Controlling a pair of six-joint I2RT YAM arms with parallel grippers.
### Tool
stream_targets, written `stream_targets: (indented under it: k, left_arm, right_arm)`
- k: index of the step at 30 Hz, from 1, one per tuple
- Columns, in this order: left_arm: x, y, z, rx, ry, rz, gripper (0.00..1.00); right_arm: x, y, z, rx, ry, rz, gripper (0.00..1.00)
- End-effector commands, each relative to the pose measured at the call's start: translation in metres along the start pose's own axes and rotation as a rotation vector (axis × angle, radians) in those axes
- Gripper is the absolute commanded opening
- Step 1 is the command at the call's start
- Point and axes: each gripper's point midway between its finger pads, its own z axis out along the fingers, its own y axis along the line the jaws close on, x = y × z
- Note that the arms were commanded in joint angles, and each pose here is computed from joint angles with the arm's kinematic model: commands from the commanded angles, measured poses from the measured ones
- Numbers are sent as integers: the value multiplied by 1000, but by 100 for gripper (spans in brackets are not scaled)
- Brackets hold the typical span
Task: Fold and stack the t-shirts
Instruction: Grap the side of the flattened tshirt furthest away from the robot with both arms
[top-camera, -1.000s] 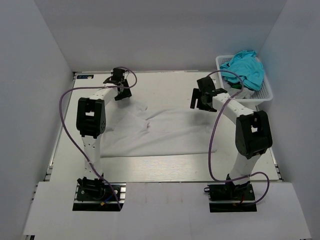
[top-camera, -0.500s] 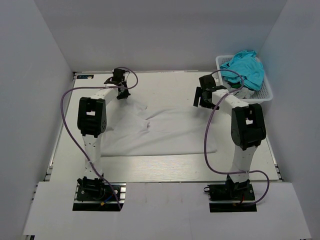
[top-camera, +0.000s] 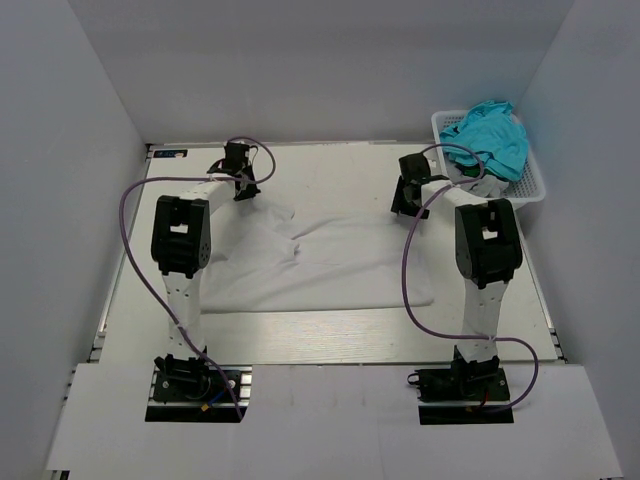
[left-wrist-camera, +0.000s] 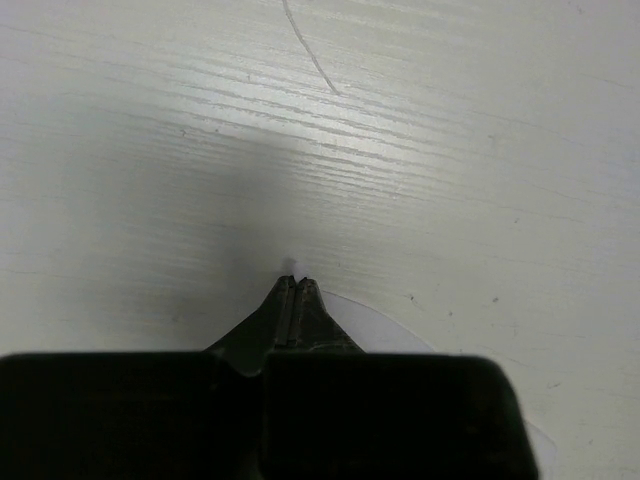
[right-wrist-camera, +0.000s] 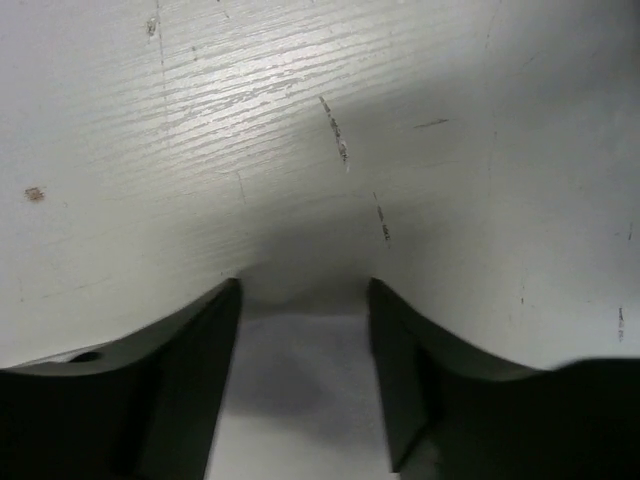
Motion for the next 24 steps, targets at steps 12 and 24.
stream_targets:
  k: [12, 24]
  left_arm:
    - [-49, -10, -98, 76, -202, -19, 0]
    - [-24, 11, -176, 107, -306, -141, 0]
  right_arm:
    - [-34, 4, -32, -49, -136, 13, 0]
    - [-41, -9, -92, -112, -263, 33, 0]
